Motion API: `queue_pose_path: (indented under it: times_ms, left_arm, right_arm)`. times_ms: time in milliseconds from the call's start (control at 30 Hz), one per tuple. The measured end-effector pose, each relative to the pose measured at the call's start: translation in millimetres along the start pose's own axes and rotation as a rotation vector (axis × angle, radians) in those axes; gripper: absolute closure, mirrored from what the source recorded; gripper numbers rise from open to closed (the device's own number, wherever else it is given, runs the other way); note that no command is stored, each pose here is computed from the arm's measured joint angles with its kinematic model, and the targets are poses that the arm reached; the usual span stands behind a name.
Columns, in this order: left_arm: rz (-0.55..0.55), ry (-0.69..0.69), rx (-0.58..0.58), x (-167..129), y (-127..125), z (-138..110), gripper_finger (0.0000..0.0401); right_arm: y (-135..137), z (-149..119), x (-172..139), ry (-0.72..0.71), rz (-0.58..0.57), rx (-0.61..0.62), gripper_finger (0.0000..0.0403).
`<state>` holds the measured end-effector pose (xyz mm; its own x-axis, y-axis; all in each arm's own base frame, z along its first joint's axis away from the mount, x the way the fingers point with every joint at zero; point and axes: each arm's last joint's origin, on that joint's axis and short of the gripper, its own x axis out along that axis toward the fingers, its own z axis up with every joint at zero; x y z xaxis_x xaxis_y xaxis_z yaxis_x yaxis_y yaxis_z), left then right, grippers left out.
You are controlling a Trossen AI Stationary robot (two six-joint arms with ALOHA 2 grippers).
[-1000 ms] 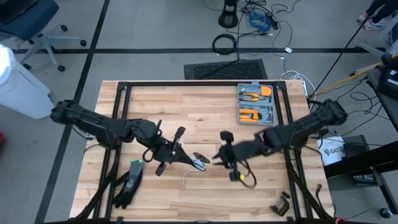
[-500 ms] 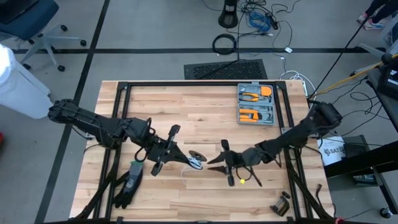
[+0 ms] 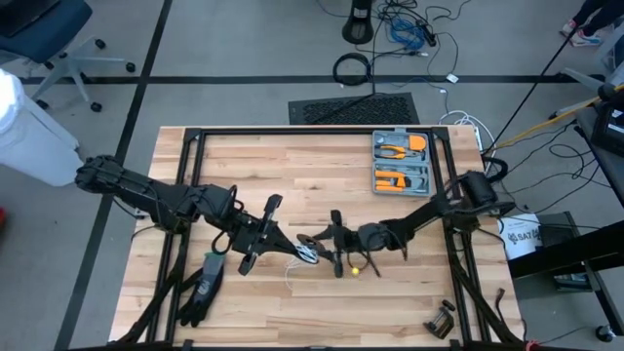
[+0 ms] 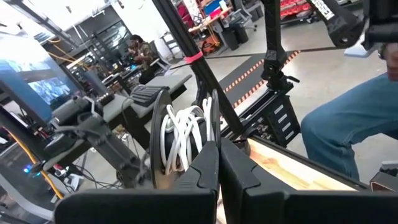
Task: Coil cords
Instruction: Coil the white wire onto the spool
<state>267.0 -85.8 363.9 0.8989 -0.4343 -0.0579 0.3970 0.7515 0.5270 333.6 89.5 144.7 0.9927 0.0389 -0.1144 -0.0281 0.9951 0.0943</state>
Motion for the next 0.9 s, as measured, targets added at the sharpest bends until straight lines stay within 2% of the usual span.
queue_pose_path:
  times_ms: [100,267,433,567,700,900]
  left_arm:
    - [0.0,0.0,-0.001,0.0,0.0,0.0,0.04]
    - [-0.003,0.005,-0.002,0.0,-0.3,-0.5,0.04]
    - [-0.002,0.029,-0.011,0.0,-1.0,-2.3,0.04]
    - [0.026,0.072,-0.014,-0.2,-0.9,-4.7,0.04]
    - [0.062,0.095,-0.014,0.0,-0.9,-4.7,0.04]
    - [0.151,0.102,-0.004,-5.4,0.2,3.0,0.04]
  right_arm:
    - [-3.6,-4.0,14.3,0.001,-0.005,-0.016,0.0246]
    - [-0.2,-10.9,34.6,0.05,0.064,-0.04,0.0269]
    - [1.5,-11.7,39.9,0.105,0.073,-0.055,0.0323]
    - [4.8,-9.6,34.1,0.207,0.096,-0.056,0.0391]
    - [14.9,-11.9,19.5,0.4,0.097,-0.042,0.0395]
    - [31.5,-5.9,-6.1,0.586,0.066,-0.007,0.04]
